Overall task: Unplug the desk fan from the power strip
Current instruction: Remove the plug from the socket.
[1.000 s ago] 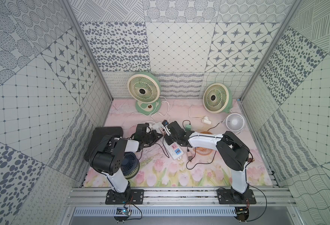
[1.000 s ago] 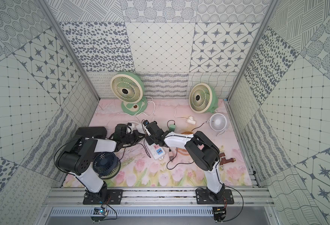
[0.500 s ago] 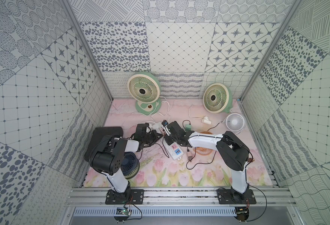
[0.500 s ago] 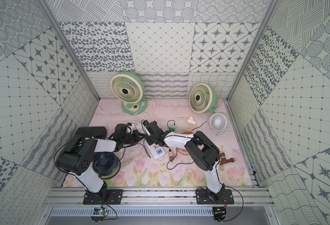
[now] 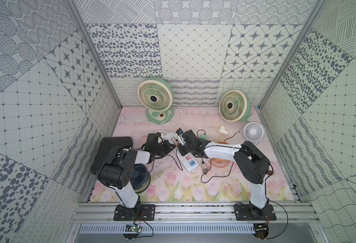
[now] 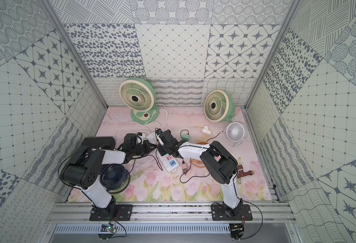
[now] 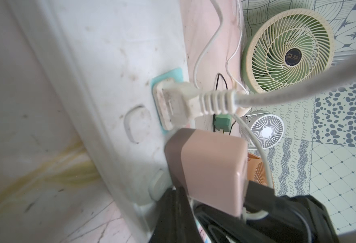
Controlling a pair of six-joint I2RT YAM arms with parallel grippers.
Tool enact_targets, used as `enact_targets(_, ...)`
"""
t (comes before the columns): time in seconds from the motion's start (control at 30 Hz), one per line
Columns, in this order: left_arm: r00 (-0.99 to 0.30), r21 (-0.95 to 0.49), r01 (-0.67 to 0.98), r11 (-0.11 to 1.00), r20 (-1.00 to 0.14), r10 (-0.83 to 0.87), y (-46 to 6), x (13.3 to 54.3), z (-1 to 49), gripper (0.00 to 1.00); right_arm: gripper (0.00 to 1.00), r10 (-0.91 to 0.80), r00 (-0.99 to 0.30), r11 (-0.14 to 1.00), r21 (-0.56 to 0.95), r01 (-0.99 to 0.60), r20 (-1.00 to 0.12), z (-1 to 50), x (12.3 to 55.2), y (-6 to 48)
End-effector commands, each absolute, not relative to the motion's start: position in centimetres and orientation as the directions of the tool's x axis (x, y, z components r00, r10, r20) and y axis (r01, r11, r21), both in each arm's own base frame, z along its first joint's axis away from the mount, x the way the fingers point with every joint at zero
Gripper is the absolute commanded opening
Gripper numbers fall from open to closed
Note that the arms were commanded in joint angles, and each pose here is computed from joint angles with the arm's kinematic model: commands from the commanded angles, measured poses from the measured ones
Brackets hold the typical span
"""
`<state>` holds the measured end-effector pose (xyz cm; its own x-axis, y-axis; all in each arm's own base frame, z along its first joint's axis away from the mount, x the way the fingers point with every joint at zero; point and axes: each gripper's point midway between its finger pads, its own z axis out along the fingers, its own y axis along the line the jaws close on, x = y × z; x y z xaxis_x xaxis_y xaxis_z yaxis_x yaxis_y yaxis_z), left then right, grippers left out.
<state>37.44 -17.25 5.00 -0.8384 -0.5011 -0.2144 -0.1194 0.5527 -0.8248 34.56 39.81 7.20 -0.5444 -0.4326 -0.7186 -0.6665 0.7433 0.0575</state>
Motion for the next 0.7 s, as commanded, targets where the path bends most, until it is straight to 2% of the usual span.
enact_targets(0.0,-0.851,-0.770,-0.207,0.604,-0.162,-0.499,-16.4,36.0,2.5,0.00,0.03,-0.454,-0.434,0.720,-0.033,-0.693,-0.778,10.0,34.9,42.1)
enact_targets(0.1,-0.852,-0.769,-0.206,0.605,-0.164,-0.498,-16.4,35.9,2.5,0.00,0.03,-0.446,-0.438,0.736,-0.043,-0.675,-0.781,10.1,35.3,41.5)
enact_targets(0.33,-0.851,-0.768,-0.208,0.605,-0.162,-0.499,-16.3,35.9,2.4,0.00,0.03,-0.328,-0.526,0.711,0.162,-0.684,-0.785,10.5,35.3,41.4)
enact_targets(0.4,-0.852,-0.770,-0.209,0.603,-0.160,-0.499,-16.4,35.9,2.4,0.00,0.04,-0.352,-0.512,0.705,0.138,-0.696,-0.783,10.3,34.9,41.9)
enact_targets(0.53,-0.850,-0.771,-0.211,0.601,-0.159,-0.502,-16.3,36.0,2.4,0.00,0.04,-0.460,-0.428,0.705,-0.027,-0.708,-0.778,9.9,34.2,42.8)
enact_targets(0.6,-0.852,-0.771,-0.209,0.602,-0.159,-0.499,-16.4,35.9,2.5,0.00,0.04,-0.446,-0.440,0.720,-0.020,-0.694,-0.780,9.9,34.4,42.5)
enact_targets(0.67,-0.850,-0.772,-0.209,0.600,-0.159,-0.501,-16.4,36.0,2.5,0.00,0.04,-0.393,-0.483,0.734,0.050,-0.678,-0.783,9.9,34.9,41.9)
